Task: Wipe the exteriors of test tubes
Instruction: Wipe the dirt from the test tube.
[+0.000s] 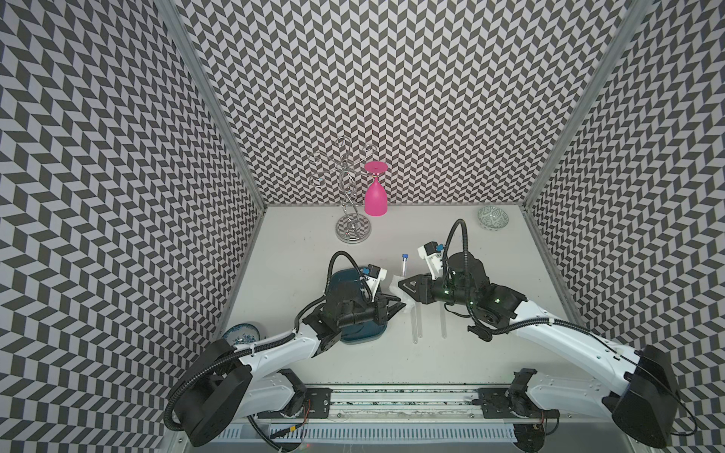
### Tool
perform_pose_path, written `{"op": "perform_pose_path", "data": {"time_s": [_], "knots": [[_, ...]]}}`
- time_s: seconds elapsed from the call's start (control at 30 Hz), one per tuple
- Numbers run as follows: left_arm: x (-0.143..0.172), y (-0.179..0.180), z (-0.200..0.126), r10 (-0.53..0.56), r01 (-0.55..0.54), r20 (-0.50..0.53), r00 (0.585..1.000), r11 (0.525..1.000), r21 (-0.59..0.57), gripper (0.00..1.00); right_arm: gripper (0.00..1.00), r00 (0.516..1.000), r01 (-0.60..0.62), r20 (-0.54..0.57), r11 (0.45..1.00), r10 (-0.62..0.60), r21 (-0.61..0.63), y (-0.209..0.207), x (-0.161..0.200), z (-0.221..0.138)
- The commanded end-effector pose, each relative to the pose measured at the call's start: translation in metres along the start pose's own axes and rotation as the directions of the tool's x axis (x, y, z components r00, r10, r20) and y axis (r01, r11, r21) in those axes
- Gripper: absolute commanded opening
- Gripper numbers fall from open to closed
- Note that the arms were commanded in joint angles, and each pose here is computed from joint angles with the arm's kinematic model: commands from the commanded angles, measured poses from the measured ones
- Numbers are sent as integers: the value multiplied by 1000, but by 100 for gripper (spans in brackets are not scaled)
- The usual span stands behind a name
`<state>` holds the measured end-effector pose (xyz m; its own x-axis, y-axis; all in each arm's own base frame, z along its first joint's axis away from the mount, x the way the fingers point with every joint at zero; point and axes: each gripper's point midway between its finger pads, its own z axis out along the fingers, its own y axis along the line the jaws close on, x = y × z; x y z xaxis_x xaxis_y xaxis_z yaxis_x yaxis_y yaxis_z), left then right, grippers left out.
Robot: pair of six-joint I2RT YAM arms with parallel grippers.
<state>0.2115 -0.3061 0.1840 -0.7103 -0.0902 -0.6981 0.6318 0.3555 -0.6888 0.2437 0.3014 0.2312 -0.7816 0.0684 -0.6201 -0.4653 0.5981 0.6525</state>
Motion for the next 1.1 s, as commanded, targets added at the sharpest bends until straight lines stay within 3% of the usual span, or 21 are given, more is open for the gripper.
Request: {"op": "perform_pose_path", "data": {"time_s": [0.0, 0.33, 0.5, 0.87, 1.07], "knots": [[-8, -14, -3, 35, -37, 38, 999, 998, 53, 6, 32, 999, -6, 39, 1000, 5, 22, -1, -9, -7], [-6, -17, -2, 32, -34, 30, 999, 997, 72, 6, 31, 1000, -14, 8, 1000, 14, -8, -2, 1, 5], [-5, -17, -3, 32, -34, 28, 999, 997, 76, 6, 21, 1000, -14, 6, 1000, 14, -11, -6, 6, 11], [-3, -19, -3, 35, -36, 16, 999, 996, 87, 7, 20, 1000, -20, 11, 997, 21, -80, -13, 23, 23], [-4, -20, -3, 45, -46, 14, 999, 995, 84, 7, 14, 1000, -26, 6, 994, 27, -105, -14, 30, 26]]}}
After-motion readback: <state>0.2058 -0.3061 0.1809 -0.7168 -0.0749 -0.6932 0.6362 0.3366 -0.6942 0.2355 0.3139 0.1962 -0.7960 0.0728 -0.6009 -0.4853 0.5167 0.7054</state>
